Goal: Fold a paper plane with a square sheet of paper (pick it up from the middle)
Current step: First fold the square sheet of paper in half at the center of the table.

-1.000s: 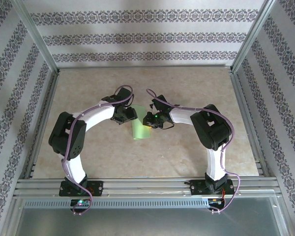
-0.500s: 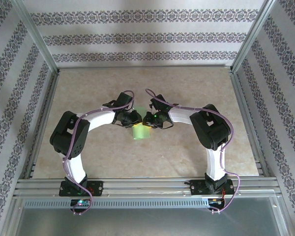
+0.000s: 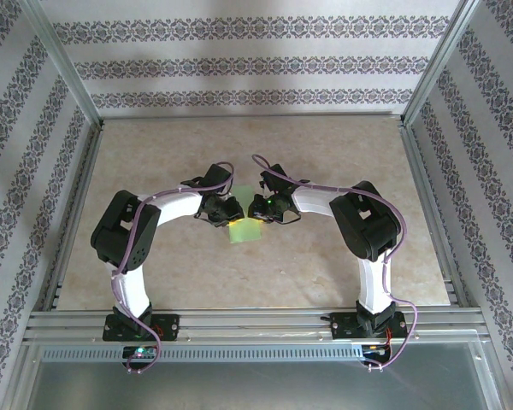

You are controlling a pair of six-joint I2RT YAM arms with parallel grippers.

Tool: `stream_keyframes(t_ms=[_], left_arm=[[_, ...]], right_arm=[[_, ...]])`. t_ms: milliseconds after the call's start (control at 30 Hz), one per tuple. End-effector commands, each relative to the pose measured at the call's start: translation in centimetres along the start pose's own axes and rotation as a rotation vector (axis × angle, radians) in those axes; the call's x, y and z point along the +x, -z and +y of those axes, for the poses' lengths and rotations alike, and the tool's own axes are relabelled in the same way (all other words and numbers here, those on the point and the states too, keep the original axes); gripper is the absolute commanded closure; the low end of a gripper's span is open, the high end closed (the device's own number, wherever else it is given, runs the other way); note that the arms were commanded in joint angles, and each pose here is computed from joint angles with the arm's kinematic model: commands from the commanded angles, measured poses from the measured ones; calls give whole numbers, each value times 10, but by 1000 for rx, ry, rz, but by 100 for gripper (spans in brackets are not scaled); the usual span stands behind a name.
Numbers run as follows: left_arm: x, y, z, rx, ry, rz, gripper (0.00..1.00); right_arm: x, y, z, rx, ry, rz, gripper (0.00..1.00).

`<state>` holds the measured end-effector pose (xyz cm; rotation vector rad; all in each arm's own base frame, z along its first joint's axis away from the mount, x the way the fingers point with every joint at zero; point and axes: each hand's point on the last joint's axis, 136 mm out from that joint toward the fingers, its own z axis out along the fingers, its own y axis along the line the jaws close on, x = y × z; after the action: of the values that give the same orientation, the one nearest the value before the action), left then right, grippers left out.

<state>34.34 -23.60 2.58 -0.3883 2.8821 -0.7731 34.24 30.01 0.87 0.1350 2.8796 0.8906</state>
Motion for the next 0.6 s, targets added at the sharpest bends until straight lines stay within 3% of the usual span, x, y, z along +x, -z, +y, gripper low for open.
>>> stream_keyframes(t_ms=[0,300,433,567], left_arm=[[5,-4,26,-94,8,22,79],[11,-1,58,-109,43,27,79],[11,4,66,-19,68,30,78],[0,21,45,76,25,-8,76]], right_arm=[[44,-20,-83,292,-103,119,81],[47,-19,-89,311,-106,123,81],[47,-18,-90,316,-102,126,81],[47,-18,-90,317,-103,127,81]])
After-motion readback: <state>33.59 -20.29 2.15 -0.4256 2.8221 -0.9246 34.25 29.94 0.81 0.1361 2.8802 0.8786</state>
